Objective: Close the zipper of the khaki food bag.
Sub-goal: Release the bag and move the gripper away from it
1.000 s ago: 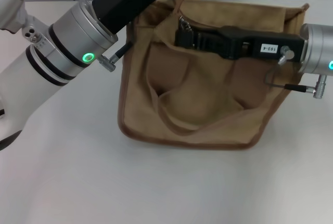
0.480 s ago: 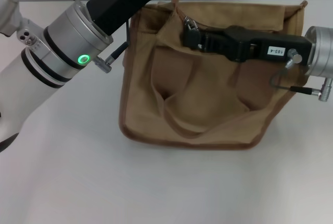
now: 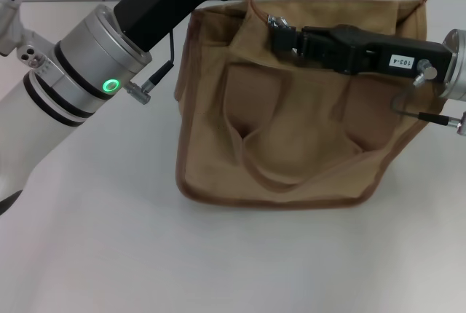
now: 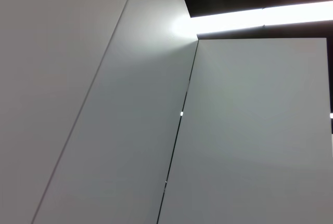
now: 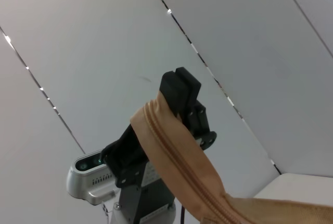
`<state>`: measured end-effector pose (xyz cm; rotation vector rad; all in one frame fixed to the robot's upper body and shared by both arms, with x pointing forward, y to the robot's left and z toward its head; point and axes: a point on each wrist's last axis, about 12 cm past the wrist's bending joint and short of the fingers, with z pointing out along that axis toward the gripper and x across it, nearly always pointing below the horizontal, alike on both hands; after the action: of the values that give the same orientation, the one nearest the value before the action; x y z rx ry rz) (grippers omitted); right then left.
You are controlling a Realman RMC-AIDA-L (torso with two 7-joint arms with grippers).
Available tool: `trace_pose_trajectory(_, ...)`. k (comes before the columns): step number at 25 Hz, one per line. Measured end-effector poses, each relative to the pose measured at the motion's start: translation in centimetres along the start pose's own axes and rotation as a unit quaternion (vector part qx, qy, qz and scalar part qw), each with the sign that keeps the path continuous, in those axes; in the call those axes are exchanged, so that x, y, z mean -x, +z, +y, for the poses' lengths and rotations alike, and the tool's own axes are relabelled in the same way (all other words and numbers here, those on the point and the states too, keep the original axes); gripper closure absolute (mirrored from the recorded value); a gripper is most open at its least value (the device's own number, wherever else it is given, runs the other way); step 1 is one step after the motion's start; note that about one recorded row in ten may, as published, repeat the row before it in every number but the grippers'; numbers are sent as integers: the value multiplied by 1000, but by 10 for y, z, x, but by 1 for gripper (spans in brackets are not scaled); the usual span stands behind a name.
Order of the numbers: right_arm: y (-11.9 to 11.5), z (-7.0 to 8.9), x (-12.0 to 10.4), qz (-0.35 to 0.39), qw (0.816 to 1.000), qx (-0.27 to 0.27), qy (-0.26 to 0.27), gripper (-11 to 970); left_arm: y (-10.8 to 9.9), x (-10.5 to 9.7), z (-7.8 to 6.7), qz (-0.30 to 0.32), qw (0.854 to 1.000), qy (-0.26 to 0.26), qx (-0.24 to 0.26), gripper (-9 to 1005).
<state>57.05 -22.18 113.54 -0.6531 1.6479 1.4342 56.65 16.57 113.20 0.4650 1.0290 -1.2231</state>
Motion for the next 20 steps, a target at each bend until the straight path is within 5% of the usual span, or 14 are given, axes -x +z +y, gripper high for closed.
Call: trace_pose_trajectory(20,-24,-8,1,5,999,-42,-2,948,-20,8,9,-15,999,22,43,935)
